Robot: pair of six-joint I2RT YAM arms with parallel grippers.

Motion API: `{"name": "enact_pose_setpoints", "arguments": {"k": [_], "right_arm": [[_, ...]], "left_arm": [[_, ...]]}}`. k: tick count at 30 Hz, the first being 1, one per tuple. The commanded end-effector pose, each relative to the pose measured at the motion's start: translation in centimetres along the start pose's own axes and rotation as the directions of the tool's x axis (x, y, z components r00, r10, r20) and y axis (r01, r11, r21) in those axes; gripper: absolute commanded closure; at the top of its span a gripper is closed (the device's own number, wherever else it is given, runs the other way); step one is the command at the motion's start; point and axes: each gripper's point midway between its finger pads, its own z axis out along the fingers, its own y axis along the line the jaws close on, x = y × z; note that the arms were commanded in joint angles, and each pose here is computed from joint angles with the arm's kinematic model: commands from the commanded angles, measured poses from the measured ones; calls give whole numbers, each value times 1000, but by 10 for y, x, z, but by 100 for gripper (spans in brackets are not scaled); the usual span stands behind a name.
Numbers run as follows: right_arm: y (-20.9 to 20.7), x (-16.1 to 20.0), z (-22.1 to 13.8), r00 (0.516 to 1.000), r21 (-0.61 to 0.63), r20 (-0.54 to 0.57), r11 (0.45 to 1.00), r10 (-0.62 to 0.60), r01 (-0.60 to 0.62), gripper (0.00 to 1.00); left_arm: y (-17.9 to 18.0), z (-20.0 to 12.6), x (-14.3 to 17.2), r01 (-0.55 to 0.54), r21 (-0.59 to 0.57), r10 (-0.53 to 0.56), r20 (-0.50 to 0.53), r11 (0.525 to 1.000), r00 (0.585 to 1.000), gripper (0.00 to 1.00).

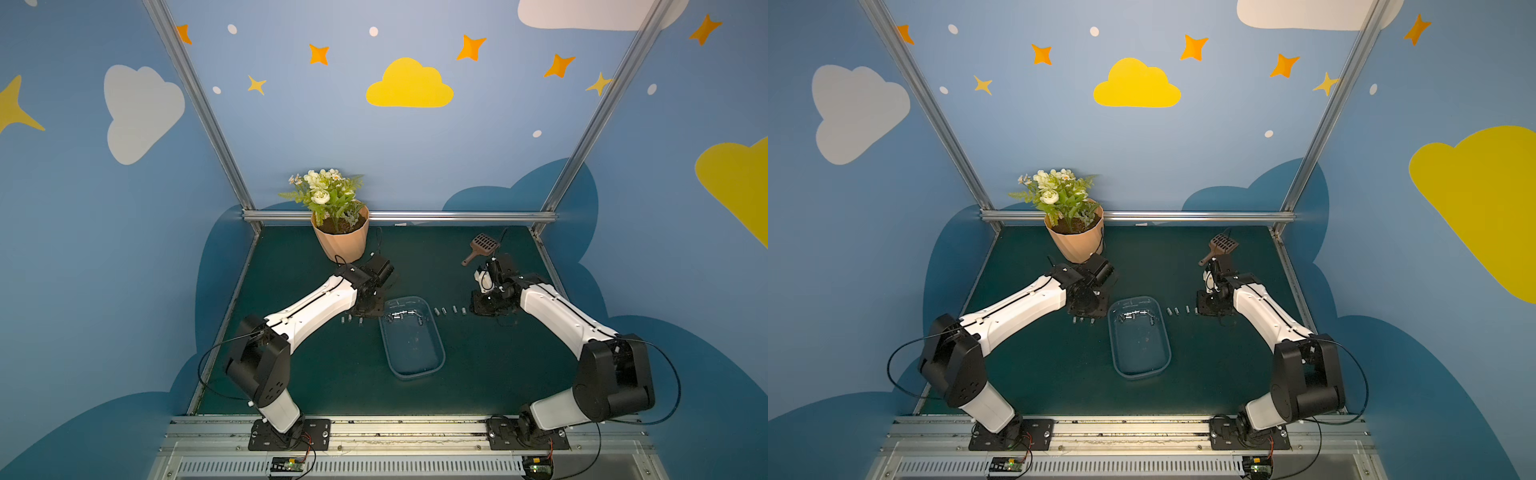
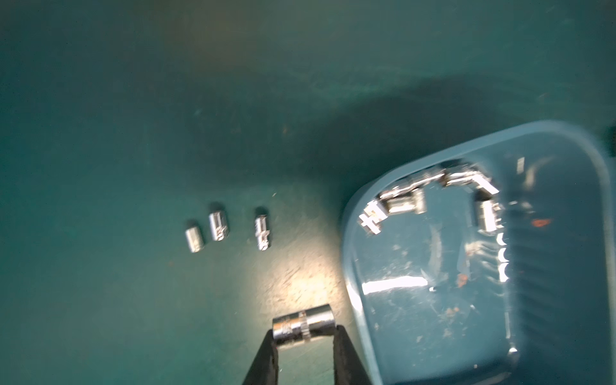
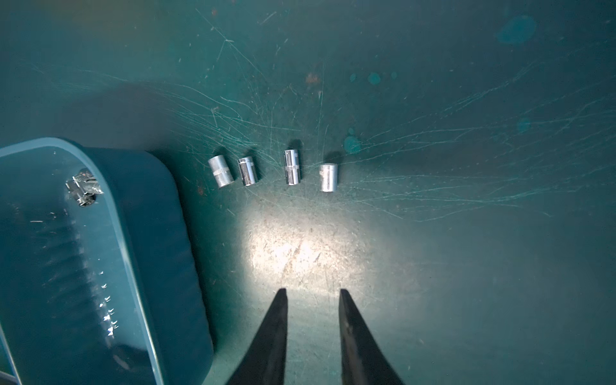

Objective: Take out the socket from the storage box
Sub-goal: Place the socket head at the center of the board.

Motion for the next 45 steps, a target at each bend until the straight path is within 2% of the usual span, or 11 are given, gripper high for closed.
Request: {"name": "enact_pose_setpoints", "arguments": {"k": [1, 13, 25, 45], "right_arm": [[-1, 5, 5, 1000, -7, -13, 1000, 9, -9, 72], [-1, 7, 5, 1000, -7, -15, 1000, 11, -11, 72], [-2, 8, 7, 1000, -2, -21, 1000, 14, -14, 72], [-3, 8, 8, 1000, 2, -24, 1000, 16, -16, 72]], "left_arm": [[10, -3, 9, 36, -9, -36, -10, 999, 999, 76], [24, 36, 35, 78, -24, -80, -111, 997, 991, 76], [22, 76, 47, 54, -37, -60, -207, 998, 976, 76], [18, 102, 53, 71, -9, -70, -266, 997, 961, 74]]}}
